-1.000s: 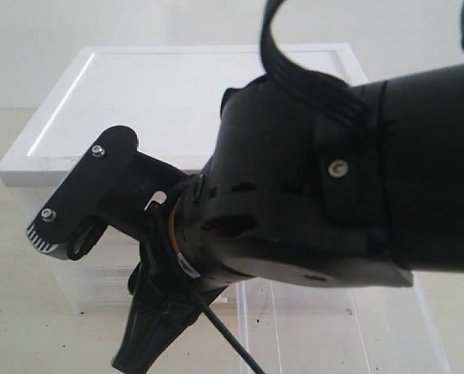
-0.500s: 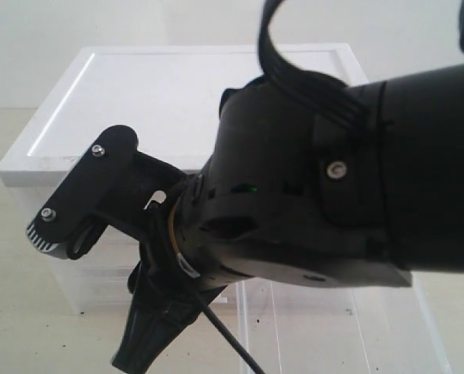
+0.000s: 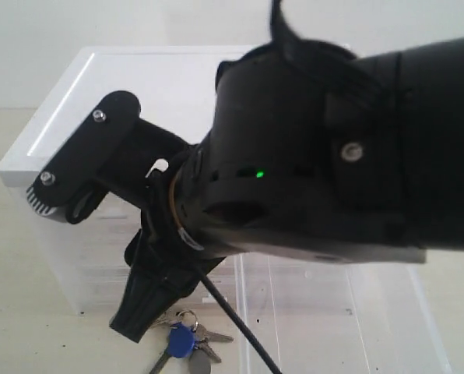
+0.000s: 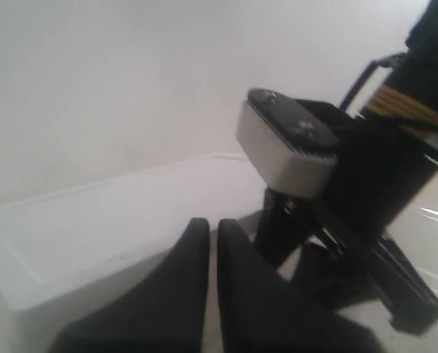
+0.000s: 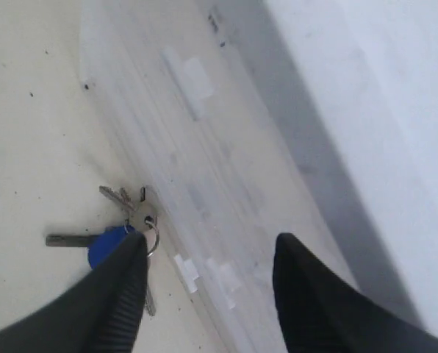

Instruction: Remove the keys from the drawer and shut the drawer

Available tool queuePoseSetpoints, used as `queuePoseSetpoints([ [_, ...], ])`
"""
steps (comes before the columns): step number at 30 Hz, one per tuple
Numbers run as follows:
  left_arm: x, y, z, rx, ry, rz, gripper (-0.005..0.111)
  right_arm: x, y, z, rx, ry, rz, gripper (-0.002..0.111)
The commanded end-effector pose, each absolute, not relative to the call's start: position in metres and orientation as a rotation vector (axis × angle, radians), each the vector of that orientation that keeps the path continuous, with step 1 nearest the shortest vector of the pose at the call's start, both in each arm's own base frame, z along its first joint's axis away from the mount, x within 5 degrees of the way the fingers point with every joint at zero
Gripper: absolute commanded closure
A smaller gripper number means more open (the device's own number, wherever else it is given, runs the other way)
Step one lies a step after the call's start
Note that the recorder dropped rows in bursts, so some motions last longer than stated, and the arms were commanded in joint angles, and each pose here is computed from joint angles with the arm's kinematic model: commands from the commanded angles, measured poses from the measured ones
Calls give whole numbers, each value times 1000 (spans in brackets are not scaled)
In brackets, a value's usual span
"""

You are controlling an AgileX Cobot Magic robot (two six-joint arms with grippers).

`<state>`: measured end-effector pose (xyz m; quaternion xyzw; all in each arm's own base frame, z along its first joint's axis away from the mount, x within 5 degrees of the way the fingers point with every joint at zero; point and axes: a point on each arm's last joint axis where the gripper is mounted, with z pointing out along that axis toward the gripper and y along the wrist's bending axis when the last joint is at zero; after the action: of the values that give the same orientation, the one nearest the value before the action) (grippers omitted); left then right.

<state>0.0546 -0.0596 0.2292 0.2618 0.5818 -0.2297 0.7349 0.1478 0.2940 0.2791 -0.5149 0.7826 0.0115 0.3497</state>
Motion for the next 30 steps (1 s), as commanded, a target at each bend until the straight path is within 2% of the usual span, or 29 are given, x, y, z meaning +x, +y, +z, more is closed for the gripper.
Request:
queuePoseSetpoints([
  [1, 46, -69, 223, 712, 1285, -578, 102, 142, 276, 319, -1243, 1987, 87, 68],
  [3, 45, -70, 222, 735, 1279, -589, 102, 137, 261, 338, -1196, 1970, 118, 78],
  [6, 39, -74, 223, 800, 1239, -634, 102, 128, 237, 367, -1132, 1927, 181, 103],
  [7, 36, -77, 223, 844, 1216, -656, 102, 124, 228, 377, -1113, 1901, 203, 108],
  [10, 21, -85, 215, 1063, 1166, -720, 102, 115, 204, 402, -1051, 1823, 264, 108],
  [14, 20, -85, 207, 1111, 1255, -741, 102, 110, 176, 416, -986, 1804, 231, 108],
  [19, 20, -85, 207, 1079, 1291, -785, 102, 114, 164, 415, -937, 1854, 105, 108],
  [24, 20, -85, 211, 1001, 1320, -859, 102, 115, 167, 416, -939, 1824, 123, 108],
  [27, 27, -83, 230, 913, 1355, -840, 102, 115, 169, 418, -934, 1800, 146, 108],
  [30, 22, -85, 243, 941, 1284, -895, 102, 114, 169, 419, -934, 1794, 152, 108],
])
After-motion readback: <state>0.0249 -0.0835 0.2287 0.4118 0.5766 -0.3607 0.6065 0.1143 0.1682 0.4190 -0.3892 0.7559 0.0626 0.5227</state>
